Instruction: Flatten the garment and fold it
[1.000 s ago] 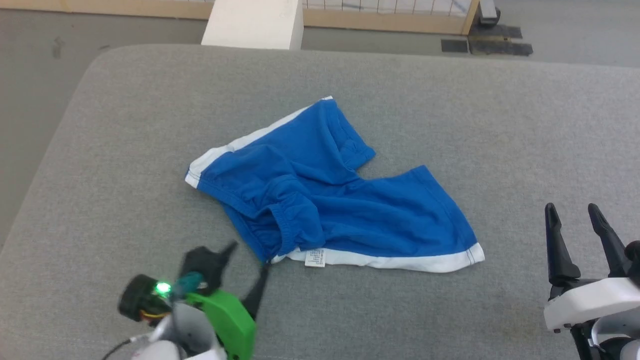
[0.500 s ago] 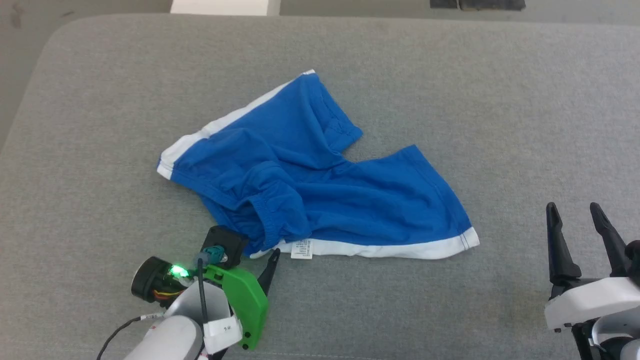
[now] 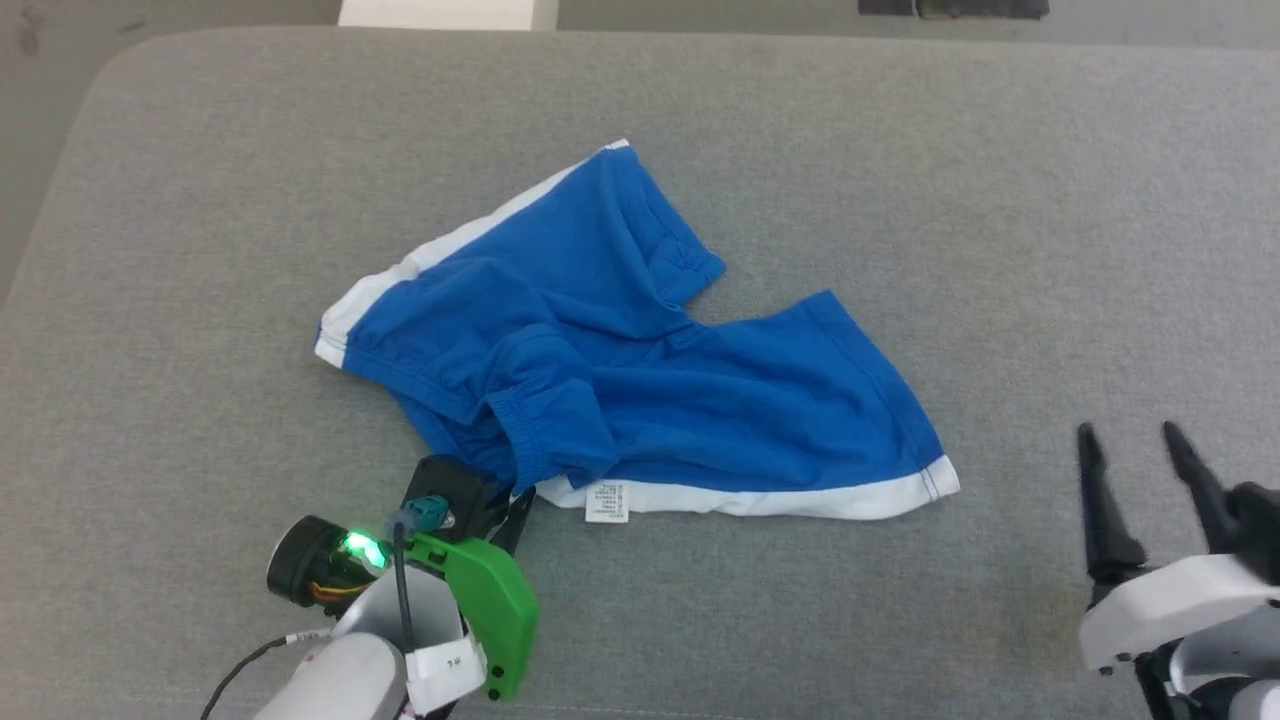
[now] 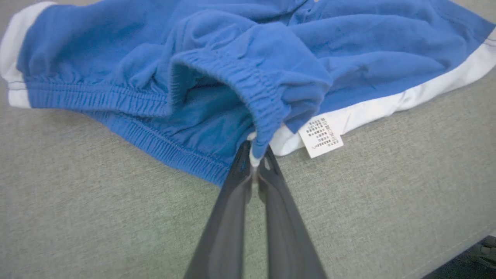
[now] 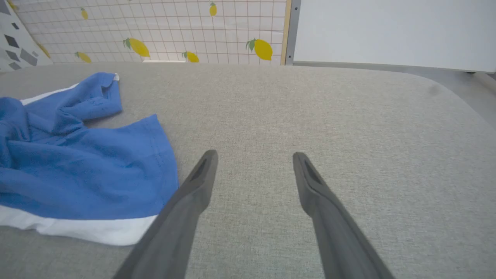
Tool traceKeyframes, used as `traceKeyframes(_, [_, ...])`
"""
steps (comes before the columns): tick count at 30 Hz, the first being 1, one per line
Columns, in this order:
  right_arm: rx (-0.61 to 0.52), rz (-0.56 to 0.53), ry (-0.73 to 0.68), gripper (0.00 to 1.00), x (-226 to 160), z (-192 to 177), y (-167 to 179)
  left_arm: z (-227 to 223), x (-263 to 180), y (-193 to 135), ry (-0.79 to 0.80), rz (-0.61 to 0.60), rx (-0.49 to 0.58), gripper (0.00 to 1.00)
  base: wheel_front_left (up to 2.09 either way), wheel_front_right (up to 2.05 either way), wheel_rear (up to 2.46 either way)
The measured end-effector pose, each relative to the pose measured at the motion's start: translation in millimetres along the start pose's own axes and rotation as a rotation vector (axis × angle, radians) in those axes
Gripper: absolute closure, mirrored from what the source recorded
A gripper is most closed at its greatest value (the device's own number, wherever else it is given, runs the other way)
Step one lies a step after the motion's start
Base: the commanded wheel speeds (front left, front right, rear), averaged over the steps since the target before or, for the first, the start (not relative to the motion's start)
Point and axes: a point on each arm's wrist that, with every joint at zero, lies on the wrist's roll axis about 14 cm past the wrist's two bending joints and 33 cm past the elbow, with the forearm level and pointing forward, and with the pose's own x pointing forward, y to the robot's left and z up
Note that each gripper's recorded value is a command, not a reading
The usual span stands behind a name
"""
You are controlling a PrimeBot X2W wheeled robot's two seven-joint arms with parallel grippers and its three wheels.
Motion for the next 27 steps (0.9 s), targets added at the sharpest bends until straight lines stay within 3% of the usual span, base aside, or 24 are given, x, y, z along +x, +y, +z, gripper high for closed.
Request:
traceKeyframes(8, [-0.055, 0.190, 0.259, 0.00, -3.2, -36.9, 42.4, 20.6, -21.1, 3.8, -0.084, 0.027, 0.006, 1.00, 0.00, 0.00, 0.00])
traceKeyframes(14, [-0.111, 0.268, 0.444, 0.00, -1.8, -65.0, 60.0, 23.5, -29.9, 5.2, -0.101, 0.039, 0.009, 1.00, 0.00, 0.00, 0.00])
traceKeyframes(27, [-0.159, 0.323, 0.546, 0.00, 26.1, -90.8, 77.7, 8.1, -31.8, 5.7, -0.060, 0.040, -0.003, 1.00, 0.00, 0.00, 0.00])
